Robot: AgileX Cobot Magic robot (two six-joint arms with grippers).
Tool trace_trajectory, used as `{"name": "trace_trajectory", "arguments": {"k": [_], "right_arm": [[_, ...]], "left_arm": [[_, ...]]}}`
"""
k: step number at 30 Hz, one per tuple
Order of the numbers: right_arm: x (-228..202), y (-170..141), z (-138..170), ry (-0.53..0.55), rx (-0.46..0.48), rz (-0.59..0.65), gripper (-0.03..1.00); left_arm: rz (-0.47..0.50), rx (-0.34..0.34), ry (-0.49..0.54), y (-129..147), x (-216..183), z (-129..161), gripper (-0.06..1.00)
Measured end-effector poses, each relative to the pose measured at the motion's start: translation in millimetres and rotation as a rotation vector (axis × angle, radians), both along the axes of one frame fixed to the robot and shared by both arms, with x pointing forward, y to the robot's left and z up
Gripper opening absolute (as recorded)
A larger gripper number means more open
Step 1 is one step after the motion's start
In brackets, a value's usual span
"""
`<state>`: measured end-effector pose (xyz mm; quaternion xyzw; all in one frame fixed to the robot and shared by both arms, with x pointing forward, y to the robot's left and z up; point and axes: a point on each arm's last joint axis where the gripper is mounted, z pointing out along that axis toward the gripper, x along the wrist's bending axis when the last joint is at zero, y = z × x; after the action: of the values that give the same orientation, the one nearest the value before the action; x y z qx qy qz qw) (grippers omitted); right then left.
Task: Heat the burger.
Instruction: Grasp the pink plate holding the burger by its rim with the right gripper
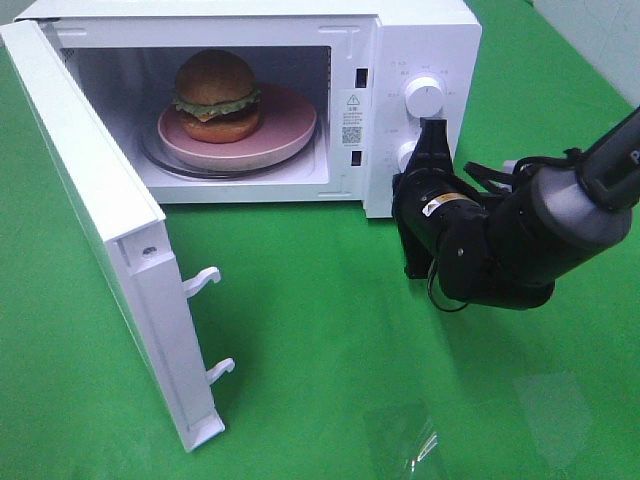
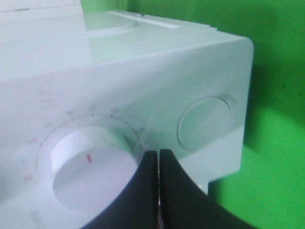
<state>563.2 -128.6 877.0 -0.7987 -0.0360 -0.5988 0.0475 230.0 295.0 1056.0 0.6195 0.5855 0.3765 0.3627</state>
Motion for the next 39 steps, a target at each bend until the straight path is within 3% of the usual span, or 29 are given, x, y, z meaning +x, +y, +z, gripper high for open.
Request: {"name": "trace_trajectory", "arguments": {"k": [10,17,18,21,23,26,27,30,36,39], "right_arm": [[-29.1,-9.3,6.4,0.068,-0.050,0.092,0.00],[-51.8,-18.1,18.4,0.078,-0.240,0.218,0.00],[-57.0,-18.1,21.4,0.071,-0.326,0.284,0.00],[-60.3,-16.9,23.8,0.074,-0.388,0.341,0.00],[-68.2,-14.4,29.5,0.094,-0.516,0.472,0.00],[-71.5,-14.2,32.8,0.101,-0.573,0.522,0.01],[-74.8,-14.5,38.0,0.102,-0.631,0.569,0.01],[-76.1,-14.8,41.4,0.097,-0.654,0.585,0.01],[-89.8,-19.0,62.9,0.061,-0.895,0.758,0.03],[-92.0,-19.7,64.6,0.060,-0.925,0.784,0.03]], "left_arm": [[0.000,0.000,0.000,0.0,0.0,0.0,0.99],[0.000,0.000,0.000,0.0,0.0,0.0,0.99],[0.000,0.000,0.000,0.0,0.0,0.0,0.99],[0.000,0.000,0.000,0.0,0.0,0.0,0.99],[0.000,0.000,0.000,0.0,0.0,0.0,0.99],[0.000,0.000,0.000,0.0,0.0,0.0,0.99],[0.000,0.000,0.000,0.0,0.0,0.0,0.99],[0.000,0.000,0.000,0.0,0.0,0.0,0.99],[0.000,0.000,0.000,0.0,0.0,0.0,0.99],[0.000,0.000,0.000,0.0,0.0,0.0,0.99]]}}
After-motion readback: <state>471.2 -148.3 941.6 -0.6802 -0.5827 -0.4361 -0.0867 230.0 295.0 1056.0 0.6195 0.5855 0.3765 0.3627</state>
